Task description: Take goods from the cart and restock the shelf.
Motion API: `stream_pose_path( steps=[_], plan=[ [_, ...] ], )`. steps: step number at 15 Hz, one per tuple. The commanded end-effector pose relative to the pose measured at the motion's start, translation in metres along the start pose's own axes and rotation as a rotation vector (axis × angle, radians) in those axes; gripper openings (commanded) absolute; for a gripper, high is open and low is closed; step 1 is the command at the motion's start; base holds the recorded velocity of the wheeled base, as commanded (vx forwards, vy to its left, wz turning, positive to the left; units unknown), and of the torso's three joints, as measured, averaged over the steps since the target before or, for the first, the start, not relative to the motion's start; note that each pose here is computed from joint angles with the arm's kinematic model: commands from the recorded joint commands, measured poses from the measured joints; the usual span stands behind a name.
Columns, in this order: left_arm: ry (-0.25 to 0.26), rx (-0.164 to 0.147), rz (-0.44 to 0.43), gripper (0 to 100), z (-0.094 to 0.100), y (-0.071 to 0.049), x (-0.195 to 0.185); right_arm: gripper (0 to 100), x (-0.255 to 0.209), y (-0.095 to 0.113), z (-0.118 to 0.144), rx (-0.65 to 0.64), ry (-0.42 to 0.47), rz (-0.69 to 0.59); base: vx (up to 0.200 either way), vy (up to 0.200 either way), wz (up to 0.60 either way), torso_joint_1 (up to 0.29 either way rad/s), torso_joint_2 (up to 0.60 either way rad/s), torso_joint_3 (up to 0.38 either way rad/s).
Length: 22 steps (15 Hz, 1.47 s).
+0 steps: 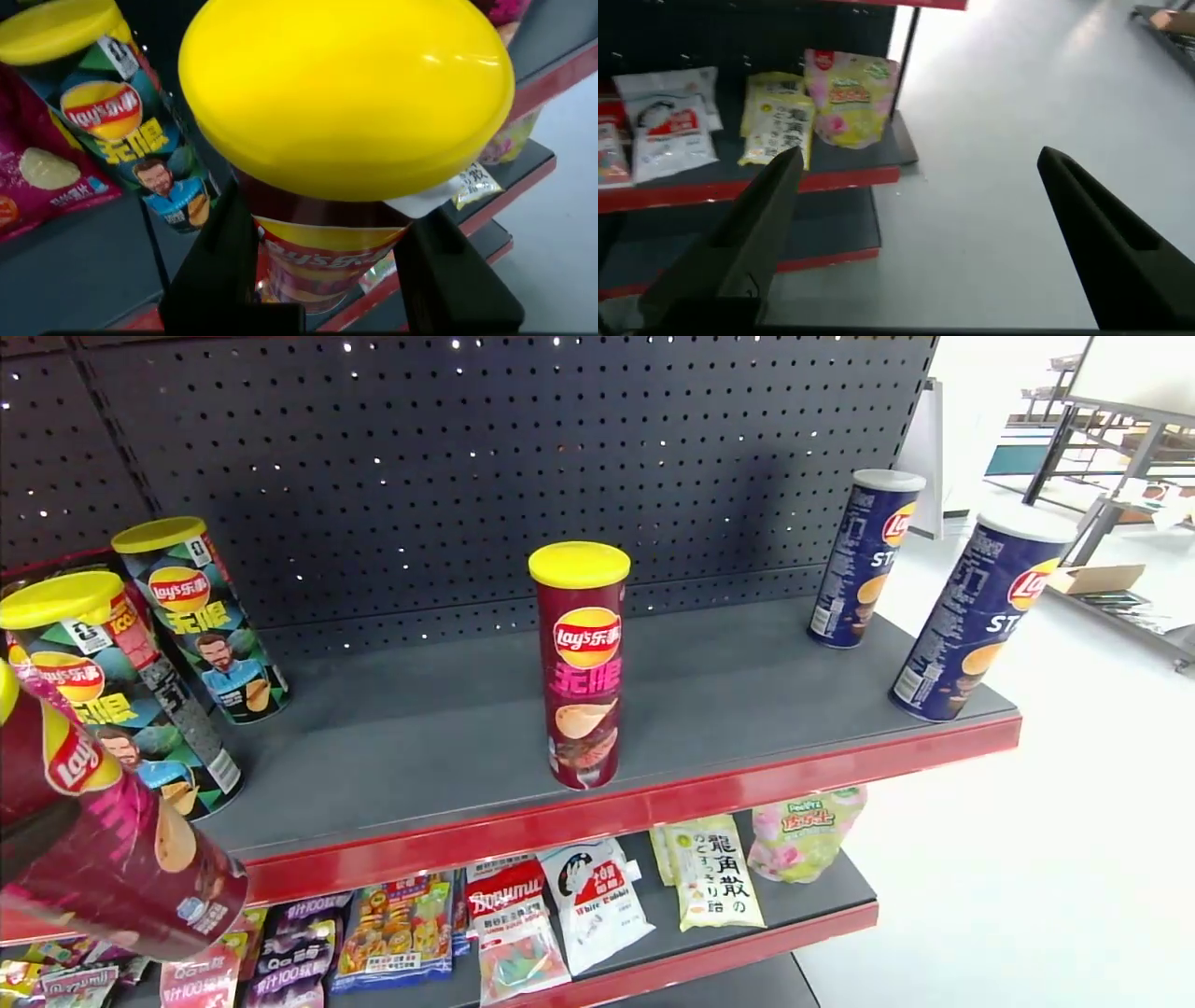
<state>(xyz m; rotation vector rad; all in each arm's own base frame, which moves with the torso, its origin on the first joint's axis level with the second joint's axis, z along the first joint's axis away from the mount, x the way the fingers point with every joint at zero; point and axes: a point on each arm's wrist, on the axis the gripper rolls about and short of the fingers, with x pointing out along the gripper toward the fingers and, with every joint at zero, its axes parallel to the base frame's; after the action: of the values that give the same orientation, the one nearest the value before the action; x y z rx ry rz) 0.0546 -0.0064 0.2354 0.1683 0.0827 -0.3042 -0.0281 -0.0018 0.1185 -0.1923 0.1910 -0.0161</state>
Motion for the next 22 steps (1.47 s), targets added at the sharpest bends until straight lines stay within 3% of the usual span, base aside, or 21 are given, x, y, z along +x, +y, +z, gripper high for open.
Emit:
stream_pose_path(
  steps=[1, 4, 6, 8, 12, 13, 15, 18, 20, 22],
  plan=[
    [0.041, -0.018, -0.012, 0, 0.0, 0.006, 0.019, 100, -0.002, 0.004, -0.019, 0.017, -0.052, 0.048, 0.0, 0.0, 0.0, 0.0, 0.0, 0.0],
    [0.059, -0.029, -0.032, 0, -0.001, 0.007, 0.025, 100, 0.0, 0.009, -0.03, 0.11, -0.103, 0.113, 0.0, 0.0, 0.0, 0.0, 0.0, 0.0],
    [0.07, -0.037, -0.064, 0, -0.003, 0.007, 0.029, 100, 0.003, 0.009, -0.032, 0.161, -0.116, 0.059, 0.0, 0.0, 0.0, 0.0, 0.0, 0.0],
    [0.074, -0.04, -0.097, 0, -0.003, 0.008, 0.033, 100, 0.009, 0.008, -0.033, 0.168, -0.202, 0.016, 0.0, 0.0, 0.0, 0.0, 0.0, 0.0],
    [0.08, -0.042, -0.129, 0, -0.002, 0.011, 0.052, 100, 0.013, 0.01, -0.04, 0.171, -0.193, 0.028, 0.0, 0.0, 0.0, 0.0, 0.0, 0.0],
    [0.057, -0.032, -0.179, 0, 0.002, 0.008, 0.059, 100, 0.013, 0.01, -0.04, 0.17, -0.193, 0.028, 0.0, 0.0, 0.0, 0.0, 0.0, 0.0],
    [0.041, -0.042, -0.209, 0, 0.008, 0.007, 0.068, 100, 0.013, 0.01, -0.04, 0.176, -0.191, 0.029, 0.0, 0.0, 0.0, 0.0, 0.0, 0.0],
    [0.017, -0.046, -0.223, 0, 0.029, 0.016, 0.12, 100, 0.013, 0.01, -0.04, 0.189, -0.191, 0.03, 0.0, 0.0, 0.0, 0.0, 0.0, 0.0],
    [0.024, -0.084, -0.236, 0, 0.03, 0.018, 0.149, 100, 0.013, 0.01, -0.04, 0.191, -0.191, 0.03, 0.0, 0.0, 0.0, 0.0, 0.0, 0.0],
    [0.026, -0.092, -0.252, 0, 0.027, 0.016, 0.163, 100, 0.013, 0.01, -0.04, 0.191, -0.191, 0.03, 0.0, 0.0, 0.0, 0.0, 0.0, 0.0]
  ],
)
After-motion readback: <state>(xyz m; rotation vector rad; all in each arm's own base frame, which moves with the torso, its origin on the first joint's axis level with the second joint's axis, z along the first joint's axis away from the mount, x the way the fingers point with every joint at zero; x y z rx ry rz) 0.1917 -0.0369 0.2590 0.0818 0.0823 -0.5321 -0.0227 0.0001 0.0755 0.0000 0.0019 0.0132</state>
